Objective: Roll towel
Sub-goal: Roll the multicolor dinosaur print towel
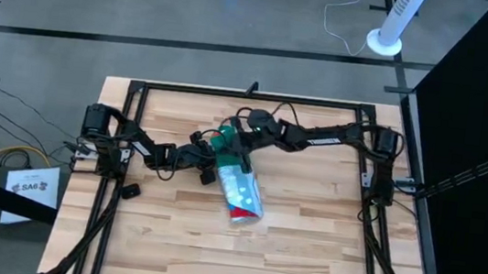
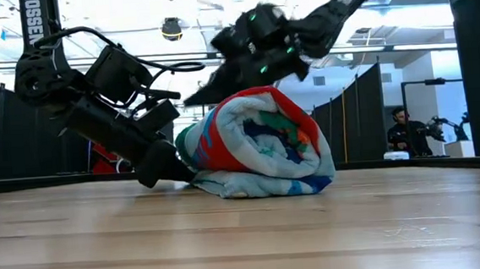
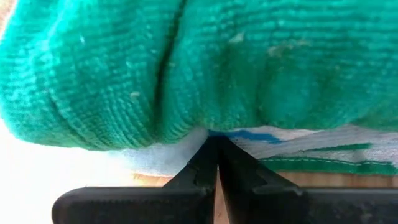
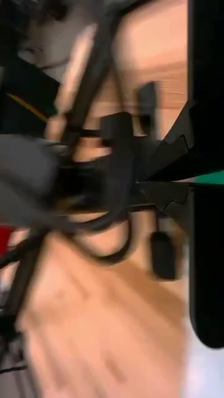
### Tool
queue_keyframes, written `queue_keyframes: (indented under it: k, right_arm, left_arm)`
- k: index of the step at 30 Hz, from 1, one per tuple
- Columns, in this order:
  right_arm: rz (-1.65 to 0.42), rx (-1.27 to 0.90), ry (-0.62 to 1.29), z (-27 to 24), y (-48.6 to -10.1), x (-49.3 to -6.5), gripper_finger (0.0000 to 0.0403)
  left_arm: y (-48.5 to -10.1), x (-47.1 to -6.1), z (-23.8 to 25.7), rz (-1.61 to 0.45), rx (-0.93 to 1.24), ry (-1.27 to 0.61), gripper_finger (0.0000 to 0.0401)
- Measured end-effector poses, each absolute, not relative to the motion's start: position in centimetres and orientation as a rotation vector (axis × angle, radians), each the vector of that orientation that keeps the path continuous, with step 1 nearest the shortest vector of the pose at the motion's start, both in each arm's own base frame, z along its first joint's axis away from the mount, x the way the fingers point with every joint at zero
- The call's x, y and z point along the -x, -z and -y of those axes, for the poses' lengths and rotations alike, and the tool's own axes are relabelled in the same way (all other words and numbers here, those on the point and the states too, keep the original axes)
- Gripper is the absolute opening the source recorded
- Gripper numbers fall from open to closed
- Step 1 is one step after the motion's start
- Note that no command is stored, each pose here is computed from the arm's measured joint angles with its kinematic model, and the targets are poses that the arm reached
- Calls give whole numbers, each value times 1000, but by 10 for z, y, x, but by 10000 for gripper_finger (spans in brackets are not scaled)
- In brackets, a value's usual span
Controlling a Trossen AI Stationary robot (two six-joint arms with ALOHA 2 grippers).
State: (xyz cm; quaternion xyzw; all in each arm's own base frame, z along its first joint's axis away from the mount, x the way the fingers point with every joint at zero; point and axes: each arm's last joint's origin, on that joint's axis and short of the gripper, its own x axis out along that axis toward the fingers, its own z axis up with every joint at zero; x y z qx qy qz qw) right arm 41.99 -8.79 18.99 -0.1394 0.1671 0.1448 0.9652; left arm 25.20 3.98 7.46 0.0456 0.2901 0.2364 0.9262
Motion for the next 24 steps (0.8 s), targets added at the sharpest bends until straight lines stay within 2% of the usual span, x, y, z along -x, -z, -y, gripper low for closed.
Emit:
queue_keyframes:
  k: [10, 18, 24]
  right_arm:
    - [-439, 226, -292, 121, -130, -437, 0]
    - [-480, 200, -291, 124, -111, -438, 0]
    - [-505, 232, -295, 118, -108, -438, 0]
  left_arm:
    - [-75, -253, -35, -597, -110, -468, 0]
    - [-78, -251, -34, -613, -130, -461, 0]
    - [-107, -241, -34, -638, -163, -464, 0]
